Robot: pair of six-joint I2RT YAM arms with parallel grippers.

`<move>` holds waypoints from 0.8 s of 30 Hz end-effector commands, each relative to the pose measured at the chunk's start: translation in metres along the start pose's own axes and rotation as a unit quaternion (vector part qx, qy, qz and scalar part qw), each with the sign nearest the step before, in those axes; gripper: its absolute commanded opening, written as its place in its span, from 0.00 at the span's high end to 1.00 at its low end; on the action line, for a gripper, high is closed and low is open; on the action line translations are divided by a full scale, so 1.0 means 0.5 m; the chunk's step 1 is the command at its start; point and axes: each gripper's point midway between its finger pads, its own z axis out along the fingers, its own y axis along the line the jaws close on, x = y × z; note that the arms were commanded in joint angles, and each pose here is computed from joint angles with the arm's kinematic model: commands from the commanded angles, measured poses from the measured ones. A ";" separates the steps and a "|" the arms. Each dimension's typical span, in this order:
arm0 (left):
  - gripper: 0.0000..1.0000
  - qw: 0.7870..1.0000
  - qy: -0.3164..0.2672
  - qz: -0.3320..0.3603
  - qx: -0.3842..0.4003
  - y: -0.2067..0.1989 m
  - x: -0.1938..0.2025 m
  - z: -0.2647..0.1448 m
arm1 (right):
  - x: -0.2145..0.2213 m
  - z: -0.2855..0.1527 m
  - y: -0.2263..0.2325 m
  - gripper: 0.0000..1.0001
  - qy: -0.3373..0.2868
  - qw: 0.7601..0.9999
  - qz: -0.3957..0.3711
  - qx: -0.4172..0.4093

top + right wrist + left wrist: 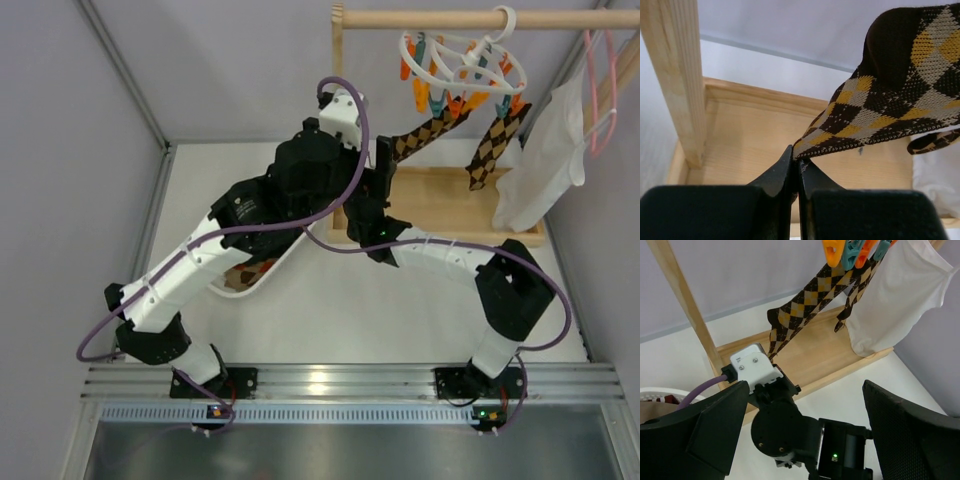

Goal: Remove the socks clipped to the hanger

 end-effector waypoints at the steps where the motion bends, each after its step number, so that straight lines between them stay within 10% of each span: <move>1: 0.01 0.999 -0.045 -0.009 -0.005 0.000 -0.067 -0.036 | 0.037 0.000 0.002 1.00 0.037 0.996 -0.080 0.023; 10: 0.01 0.998 -0.053 -0.012 -0.036 0.043 -0.064 -0.085 | 0.162 -0.005 -0.114 1.00 0.102 0.991 -0.070 0.055; 24: 0.02 0.999 -0.038 -0.030 0.022 0.015 -0.047 -0.112 | 0.047 -0.119 -0.220 1.00 0.015 0.998 0.036 0.045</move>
